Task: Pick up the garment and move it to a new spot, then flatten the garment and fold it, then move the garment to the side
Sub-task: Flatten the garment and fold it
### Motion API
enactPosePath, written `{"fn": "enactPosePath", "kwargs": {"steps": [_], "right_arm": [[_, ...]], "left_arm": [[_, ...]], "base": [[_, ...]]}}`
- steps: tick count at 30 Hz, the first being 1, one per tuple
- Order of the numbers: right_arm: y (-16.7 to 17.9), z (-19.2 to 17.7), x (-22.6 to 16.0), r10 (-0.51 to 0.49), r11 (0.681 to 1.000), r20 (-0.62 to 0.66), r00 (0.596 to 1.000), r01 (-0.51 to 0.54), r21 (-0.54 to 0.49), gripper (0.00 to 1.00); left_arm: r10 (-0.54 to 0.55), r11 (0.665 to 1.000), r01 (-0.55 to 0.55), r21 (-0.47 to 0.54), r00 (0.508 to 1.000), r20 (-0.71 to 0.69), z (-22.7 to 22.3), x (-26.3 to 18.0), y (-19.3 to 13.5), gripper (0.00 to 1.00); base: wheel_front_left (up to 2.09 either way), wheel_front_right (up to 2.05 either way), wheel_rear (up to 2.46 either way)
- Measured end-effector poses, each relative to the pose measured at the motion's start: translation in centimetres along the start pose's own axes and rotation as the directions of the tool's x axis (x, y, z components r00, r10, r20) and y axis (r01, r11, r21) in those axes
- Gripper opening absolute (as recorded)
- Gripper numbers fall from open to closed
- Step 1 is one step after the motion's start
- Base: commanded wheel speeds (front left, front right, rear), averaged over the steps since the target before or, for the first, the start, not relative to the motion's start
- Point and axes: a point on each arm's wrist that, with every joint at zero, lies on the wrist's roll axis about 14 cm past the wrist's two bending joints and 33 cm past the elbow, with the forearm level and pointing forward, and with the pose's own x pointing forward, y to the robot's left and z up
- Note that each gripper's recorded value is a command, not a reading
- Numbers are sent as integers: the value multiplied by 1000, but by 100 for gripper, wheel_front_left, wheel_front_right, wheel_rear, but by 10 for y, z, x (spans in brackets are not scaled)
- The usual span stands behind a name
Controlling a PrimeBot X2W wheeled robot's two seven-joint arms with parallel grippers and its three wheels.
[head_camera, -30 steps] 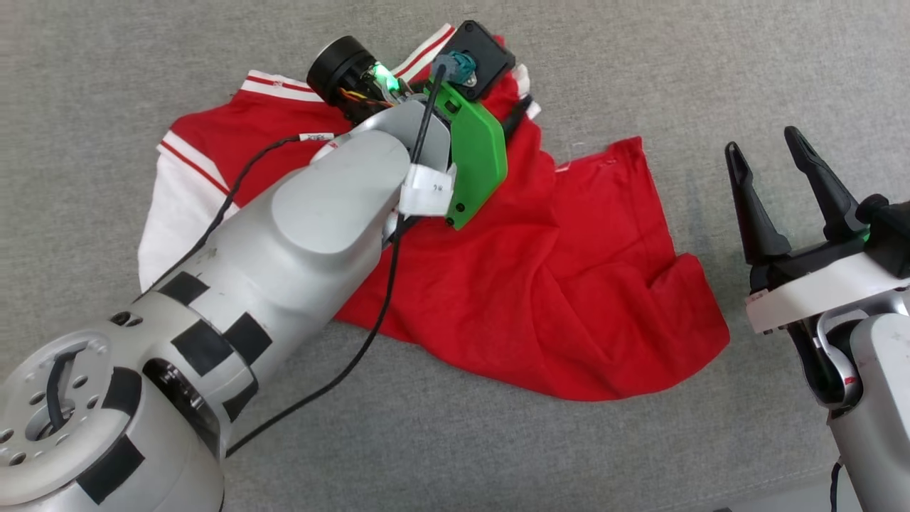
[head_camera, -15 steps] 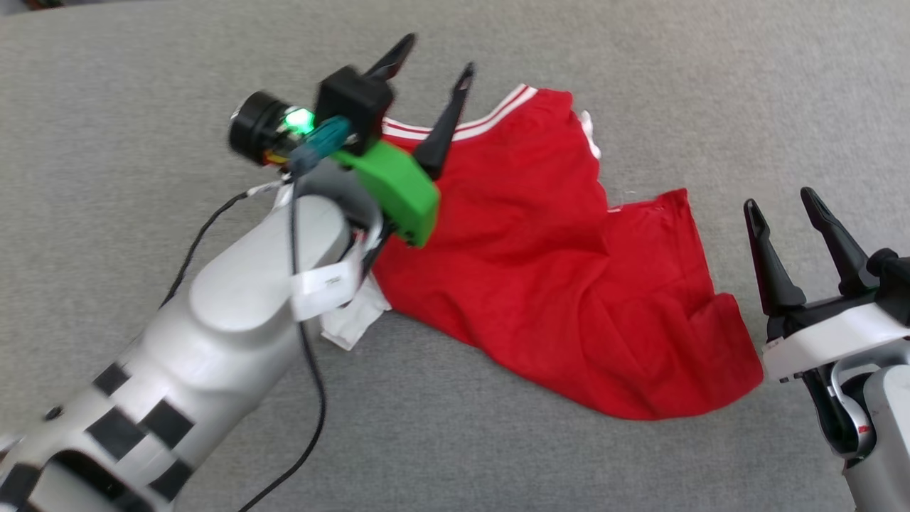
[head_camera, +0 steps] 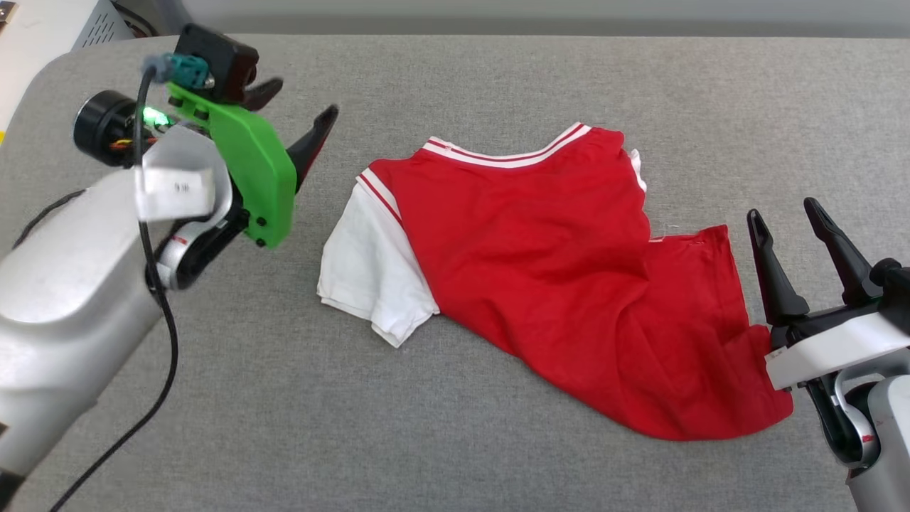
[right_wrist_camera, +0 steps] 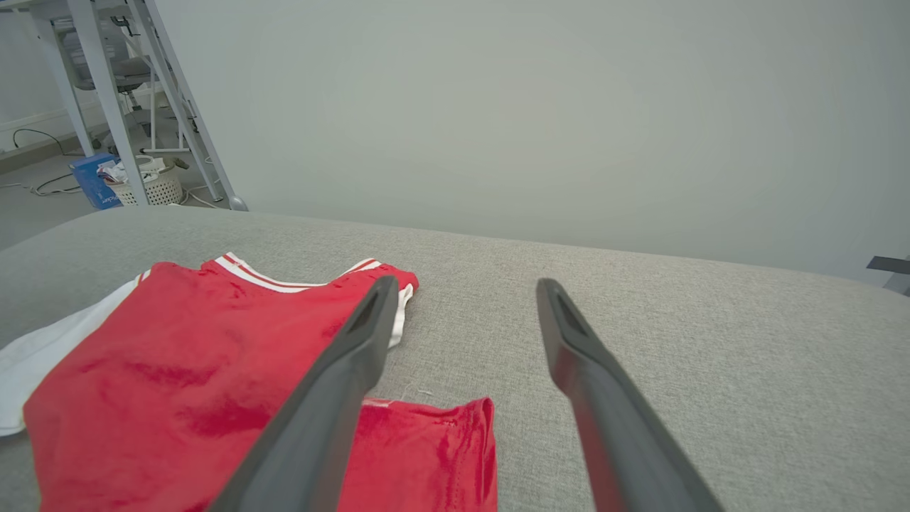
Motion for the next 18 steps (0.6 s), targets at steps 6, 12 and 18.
{"fn": "enactPosePath", "kwargs": {"steps": [6, 12, 18], "right_arm": [[-5, -8, -2, -11, 1000, -25, 1000, 11, -2, 100], [-12, -18, -4, -27, 1000, -54, 998, 27, -4, 100], [-19, -26, -2, -43, 999, -74, 996, 42, -8, 100]], "left_arm": [[-101, 995, 89, -50, 933, -346, -60, -5, -15, 100], [-156, 986, 103, -129, 840, -519, -117, -7, -25, 100], [-194, 979, 107, -172, 734, -651, -176, -9, -35, 100]], "base": [[0, 0, 0], [0, 0, 0], [0, 0, 0]]}}
